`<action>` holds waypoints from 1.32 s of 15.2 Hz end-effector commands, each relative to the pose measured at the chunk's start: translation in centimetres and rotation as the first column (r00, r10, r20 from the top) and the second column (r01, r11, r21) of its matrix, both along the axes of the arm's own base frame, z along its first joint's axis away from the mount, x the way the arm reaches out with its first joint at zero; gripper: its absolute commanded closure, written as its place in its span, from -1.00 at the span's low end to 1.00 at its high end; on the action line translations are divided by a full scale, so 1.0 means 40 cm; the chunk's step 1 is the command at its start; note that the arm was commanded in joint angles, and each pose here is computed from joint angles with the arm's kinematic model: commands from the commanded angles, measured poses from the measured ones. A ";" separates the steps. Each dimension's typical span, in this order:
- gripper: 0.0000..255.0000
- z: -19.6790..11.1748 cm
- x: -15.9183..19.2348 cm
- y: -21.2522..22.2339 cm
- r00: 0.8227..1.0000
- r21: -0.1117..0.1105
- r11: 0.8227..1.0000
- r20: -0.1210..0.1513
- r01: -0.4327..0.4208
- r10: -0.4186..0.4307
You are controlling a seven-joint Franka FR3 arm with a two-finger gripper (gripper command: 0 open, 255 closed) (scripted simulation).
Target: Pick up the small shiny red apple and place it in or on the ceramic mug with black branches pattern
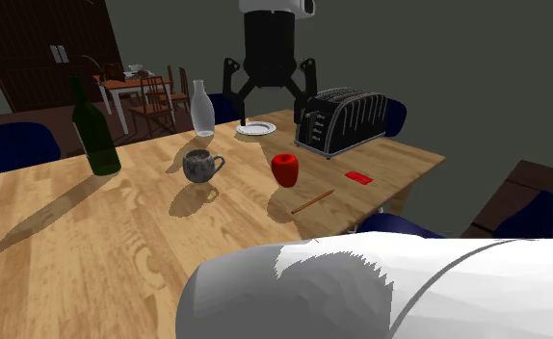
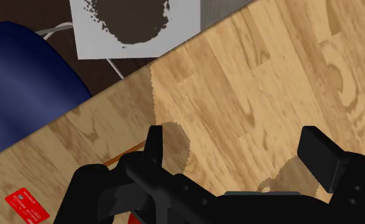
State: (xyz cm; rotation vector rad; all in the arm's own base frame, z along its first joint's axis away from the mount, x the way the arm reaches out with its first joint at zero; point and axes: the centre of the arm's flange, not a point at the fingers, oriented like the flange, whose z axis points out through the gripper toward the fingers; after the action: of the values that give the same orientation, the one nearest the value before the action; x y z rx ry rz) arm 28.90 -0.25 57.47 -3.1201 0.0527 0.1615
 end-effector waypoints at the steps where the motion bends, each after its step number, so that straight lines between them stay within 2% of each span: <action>1: -1.00 0.000 0.000 0.000 1.000 0.000 1.000 0.000 0.000 0.000; 10: -1.00 -0.183 0.215 -0.070 0.996 -0.052 0.994 -0.005 -0.094 0.094; 20: -1.00 -0.382 0.461 -0.134 0.980 -0.108 0.974 -0.016 -0.197 0.197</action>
State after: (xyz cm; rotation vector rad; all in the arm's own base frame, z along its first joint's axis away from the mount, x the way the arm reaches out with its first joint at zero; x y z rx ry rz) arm 46.09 -5.50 42.77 -3.2243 -0.2388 0.1757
